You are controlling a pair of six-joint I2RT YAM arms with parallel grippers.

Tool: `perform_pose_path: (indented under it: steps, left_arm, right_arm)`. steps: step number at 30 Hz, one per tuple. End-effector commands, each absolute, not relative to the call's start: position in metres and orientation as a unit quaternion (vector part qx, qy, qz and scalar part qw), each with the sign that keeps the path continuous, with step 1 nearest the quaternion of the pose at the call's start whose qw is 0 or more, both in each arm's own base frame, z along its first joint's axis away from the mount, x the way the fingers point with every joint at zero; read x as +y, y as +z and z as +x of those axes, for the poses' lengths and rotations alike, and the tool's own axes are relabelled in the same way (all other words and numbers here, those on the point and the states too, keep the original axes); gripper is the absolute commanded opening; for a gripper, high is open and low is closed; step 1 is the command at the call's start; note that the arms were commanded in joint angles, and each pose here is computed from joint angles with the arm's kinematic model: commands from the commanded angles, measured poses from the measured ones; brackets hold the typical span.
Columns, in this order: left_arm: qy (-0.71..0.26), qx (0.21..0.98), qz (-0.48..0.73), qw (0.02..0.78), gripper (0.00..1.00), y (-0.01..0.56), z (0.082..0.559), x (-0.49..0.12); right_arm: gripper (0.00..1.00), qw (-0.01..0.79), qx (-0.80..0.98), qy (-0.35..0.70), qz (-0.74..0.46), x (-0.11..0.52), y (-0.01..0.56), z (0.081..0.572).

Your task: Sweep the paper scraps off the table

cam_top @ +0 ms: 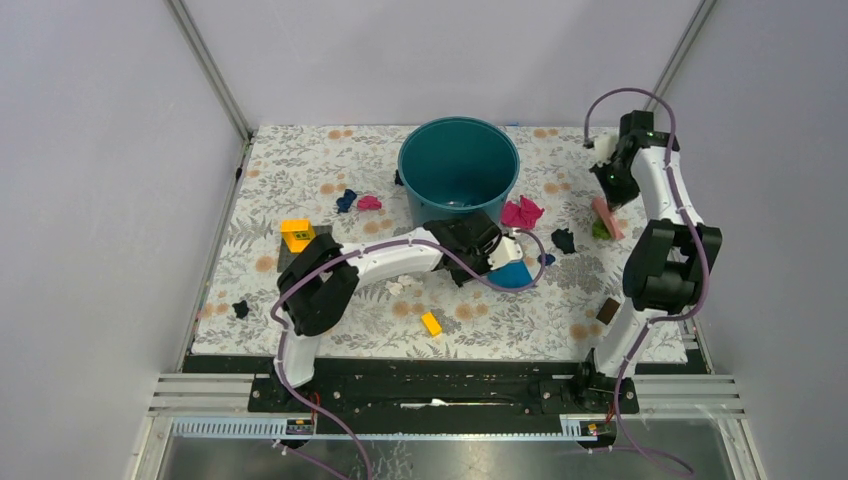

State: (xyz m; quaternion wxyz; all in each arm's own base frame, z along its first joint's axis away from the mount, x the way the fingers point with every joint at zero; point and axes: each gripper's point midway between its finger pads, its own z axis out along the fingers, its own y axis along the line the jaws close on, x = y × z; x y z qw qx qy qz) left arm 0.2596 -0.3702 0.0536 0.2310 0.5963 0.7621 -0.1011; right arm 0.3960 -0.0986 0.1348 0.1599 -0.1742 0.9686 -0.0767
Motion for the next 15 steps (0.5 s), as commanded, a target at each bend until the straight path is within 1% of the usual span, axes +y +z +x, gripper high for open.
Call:
perform_pose_path:
  steps: [1,8,15]
  left_arm:
    - [-0.106,0.762,0.589,0.247,0.0,0.059,0.268,-0.389]
    - [-0.114,0.759,0.593,0.243,0.0,0.054,0.266,-0.401]
    - [-0.124,0.755,0.596,0.244,0.0,0.052,0.264,-0.417]
  right_arm:
    - [0.0,0.133,0.974,0.006,-0.183,-0.041,0.131,0.355]
    - [0.0,0.122,0.971,0.082,-0.191,0.018,0.129,0.322]
    - [0.0,0.111,0.957,0.185,-0.192,0.054,0.146,0.288]
